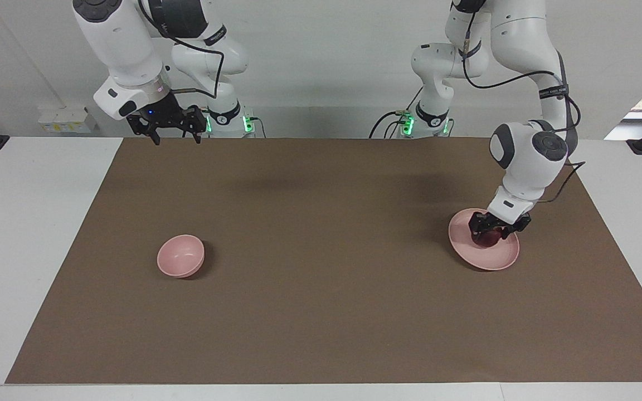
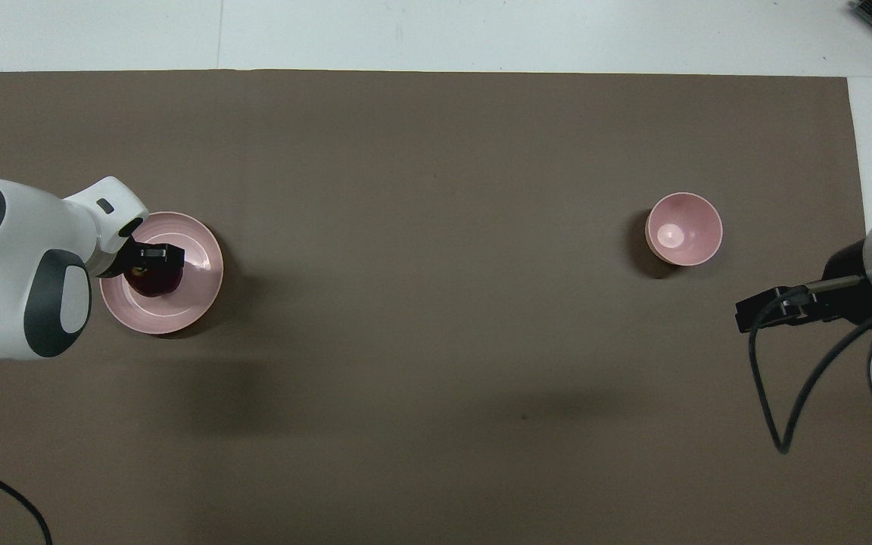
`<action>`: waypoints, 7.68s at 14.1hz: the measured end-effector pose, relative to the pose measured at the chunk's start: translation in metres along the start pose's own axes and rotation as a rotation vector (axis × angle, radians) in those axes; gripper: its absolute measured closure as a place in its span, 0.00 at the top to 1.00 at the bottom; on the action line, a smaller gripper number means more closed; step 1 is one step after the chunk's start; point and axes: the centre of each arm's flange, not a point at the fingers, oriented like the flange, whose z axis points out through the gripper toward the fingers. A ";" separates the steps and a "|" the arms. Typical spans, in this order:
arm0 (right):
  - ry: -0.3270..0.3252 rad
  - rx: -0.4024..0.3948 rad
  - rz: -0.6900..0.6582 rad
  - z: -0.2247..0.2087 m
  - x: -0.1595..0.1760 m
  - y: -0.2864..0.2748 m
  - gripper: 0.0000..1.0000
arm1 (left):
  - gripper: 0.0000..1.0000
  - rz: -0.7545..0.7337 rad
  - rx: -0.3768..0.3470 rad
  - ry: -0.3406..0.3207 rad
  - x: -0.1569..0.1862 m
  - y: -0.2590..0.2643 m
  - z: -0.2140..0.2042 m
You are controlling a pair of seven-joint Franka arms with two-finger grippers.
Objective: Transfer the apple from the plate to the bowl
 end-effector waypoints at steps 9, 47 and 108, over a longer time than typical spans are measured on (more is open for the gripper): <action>0.120 0.390 0.011 0.020 0.031 -0.037 1.00 | 0.79 -0.238 -0.127 -0.137 0.010 0.027 -0.083; 0.472 1.419 -0.041 0.191 0.044 -0.188 1.00 | 0.79 -0.948 -0.859 -0.715 -0.025 0.303 -0.119; 0.183 -0.411 -0.617 0.210 0.141 0.028 0.88 | 1.00 -0.003 0.000 -0.077 -0.004 0.020 -0.274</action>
